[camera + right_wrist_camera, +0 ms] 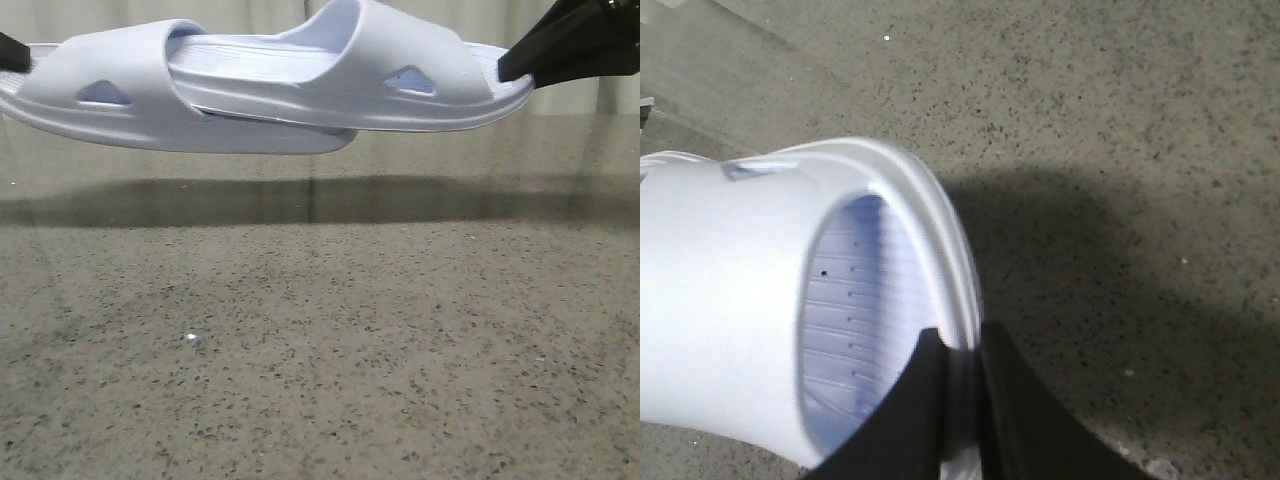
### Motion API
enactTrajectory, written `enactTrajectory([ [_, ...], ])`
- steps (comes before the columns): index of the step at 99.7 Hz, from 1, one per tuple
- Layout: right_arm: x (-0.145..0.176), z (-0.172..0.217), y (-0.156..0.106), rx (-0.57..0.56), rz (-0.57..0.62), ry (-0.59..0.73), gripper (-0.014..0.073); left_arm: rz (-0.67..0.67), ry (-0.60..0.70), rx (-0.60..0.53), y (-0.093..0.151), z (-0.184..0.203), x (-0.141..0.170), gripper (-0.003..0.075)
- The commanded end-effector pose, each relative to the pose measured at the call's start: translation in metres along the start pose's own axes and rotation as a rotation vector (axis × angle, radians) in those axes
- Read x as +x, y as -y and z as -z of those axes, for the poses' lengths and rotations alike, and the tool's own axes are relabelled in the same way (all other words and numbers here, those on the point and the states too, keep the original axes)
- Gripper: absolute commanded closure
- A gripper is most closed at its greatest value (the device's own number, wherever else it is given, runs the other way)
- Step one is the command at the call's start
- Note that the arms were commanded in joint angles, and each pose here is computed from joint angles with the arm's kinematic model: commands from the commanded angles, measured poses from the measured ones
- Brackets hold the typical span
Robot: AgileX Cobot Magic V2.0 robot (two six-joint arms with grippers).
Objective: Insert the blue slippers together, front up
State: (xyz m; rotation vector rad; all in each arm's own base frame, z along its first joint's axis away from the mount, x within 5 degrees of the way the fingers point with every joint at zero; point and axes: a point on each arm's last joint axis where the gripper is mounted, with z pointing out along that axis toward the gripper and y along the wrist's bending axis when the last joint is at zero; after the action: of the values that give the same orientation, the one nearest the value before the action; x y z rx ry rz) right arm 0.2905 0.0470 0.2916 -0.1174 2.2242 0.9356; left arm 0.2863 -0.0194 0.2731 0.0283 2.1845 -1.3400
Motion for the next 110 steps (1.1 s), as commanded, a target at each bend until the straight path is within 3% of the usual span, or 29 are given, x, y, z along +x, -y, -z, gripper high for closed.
enactTrajectory([
  [1, -0.014, 0.004, -0.012, -0.059, 0.018, 0.076, 0.0702, -0.023, 0.020, 0.155, 0.032, 0.002, -0.005, 0.0705],
  [22, -0.013, -0.019, -0.012, -0.162, 0.026, 0.015, 0.0702, -0.023, 0.000, 0.212, 0.044, -0.012, -0.001, 0.0705],
  [40, -0.018, -0.040, -0.028, -0.248, 0.077, -0.046, 0.0702, -0.021, 0.000, 0.223, 0.046, -0.013, 0.000, 0.0705],
  [84, -0.025, -0.062, -0.044, -0.313, 0.118, -0.077, 0.0697, -0.023, -0.022, 0.206, 0.045, -0.014, 0.002, 0.0705],
  [91, -0.027, -0.059, -0.042, -0.315, 0.115, -0.074, 0.0656, -0.021, -0.017, 0.203, 0.044, -0.012, 0.001, 0.0705],
  [110, -0.033, -0.042, -0.025, -0.345, 0.080, -0.084, 0.0442, -0.012, 0.014, 0.185, 0.038, -0.005, -0.003, 0.0705],
])
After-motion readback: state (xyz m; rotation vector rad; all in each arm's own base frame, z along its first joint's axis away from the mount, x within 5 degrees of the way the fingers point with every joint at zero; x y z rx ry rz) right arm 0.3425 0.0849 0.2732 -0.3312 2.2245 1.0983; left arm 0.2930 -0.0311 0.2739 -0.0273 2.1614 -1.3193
